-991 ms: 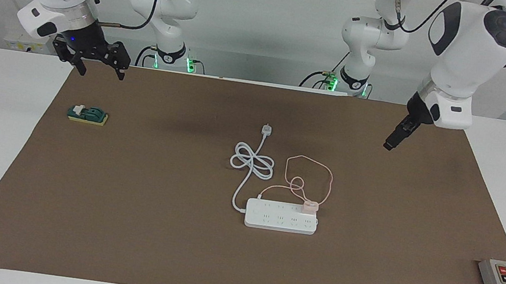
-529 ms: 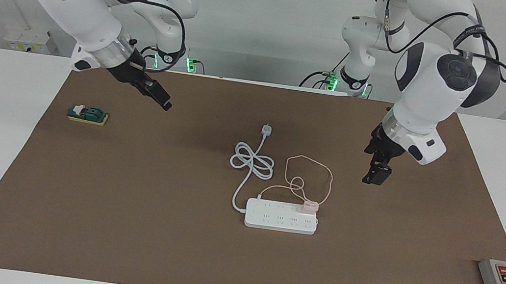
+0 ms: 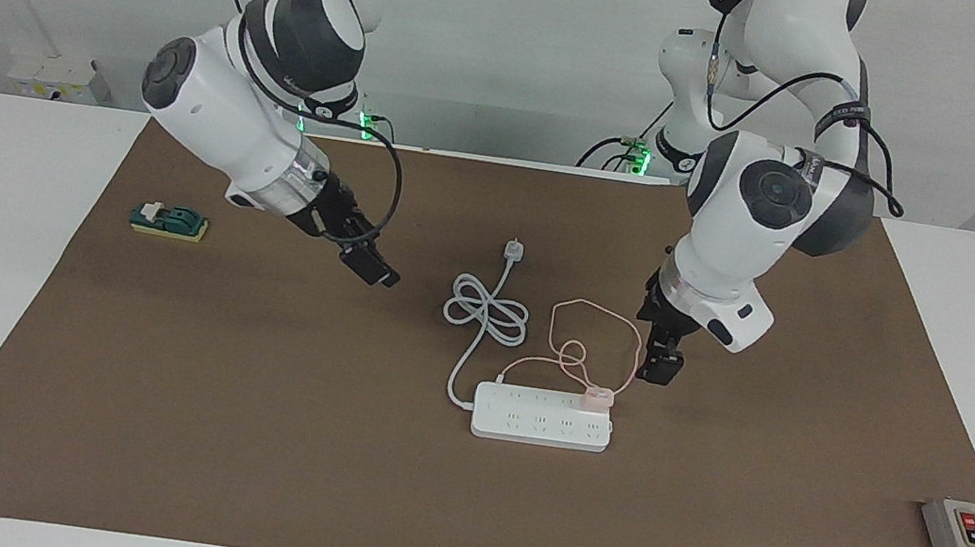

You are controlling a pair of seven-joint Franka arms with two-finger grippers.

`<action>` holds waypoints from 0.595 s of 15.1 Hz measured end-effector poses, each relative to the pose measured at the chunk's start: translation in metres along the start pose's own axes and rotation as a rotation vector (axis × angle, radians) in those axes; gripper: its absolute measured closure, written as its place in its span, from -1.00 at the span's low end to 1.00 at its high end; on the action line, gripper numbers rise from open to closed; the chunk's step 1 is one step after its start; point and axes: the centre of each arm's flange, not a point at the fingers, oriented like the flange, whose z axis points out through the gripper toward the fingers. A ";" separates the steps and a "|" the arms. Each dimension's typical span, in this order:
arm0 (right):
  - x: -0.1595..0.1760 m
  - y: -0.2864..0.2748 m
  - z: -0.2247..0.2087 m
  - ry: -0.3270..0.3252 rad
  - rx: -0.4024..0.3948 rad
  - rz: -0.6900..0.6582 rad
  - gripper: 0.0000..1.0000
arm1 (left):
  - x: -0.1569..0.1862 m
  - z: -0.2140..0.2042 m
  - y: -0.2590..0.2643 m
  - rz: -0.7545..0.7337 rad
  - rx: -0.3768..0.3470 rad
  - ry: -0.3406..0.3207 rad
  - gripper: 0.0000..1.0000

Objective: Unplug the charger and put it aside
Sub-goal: 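Reach the left gripper to the pink charger while the right gripper reaches the strip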

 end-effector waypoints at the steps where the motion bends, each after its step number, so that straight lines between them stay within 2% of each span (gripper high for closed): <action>1: 0.002 -0.011 0.011 -0.019 0.005 0.053 -1.00 | 0.000 0.007 0.004 -0.001 0.002 0.010 -1.00; 4: 0.007 -0.038 0.058 -0.086 0.020 0.162 -1.00 | -0.011 0.034 0.014 -0.009 0.015 0.046 -1.00; 9: 0.021 -0.050 0.129 -0.169 -0.006 0.234 -1.00 | -0.026 0.064 0.023 0.003 0.009 0.059 -1.00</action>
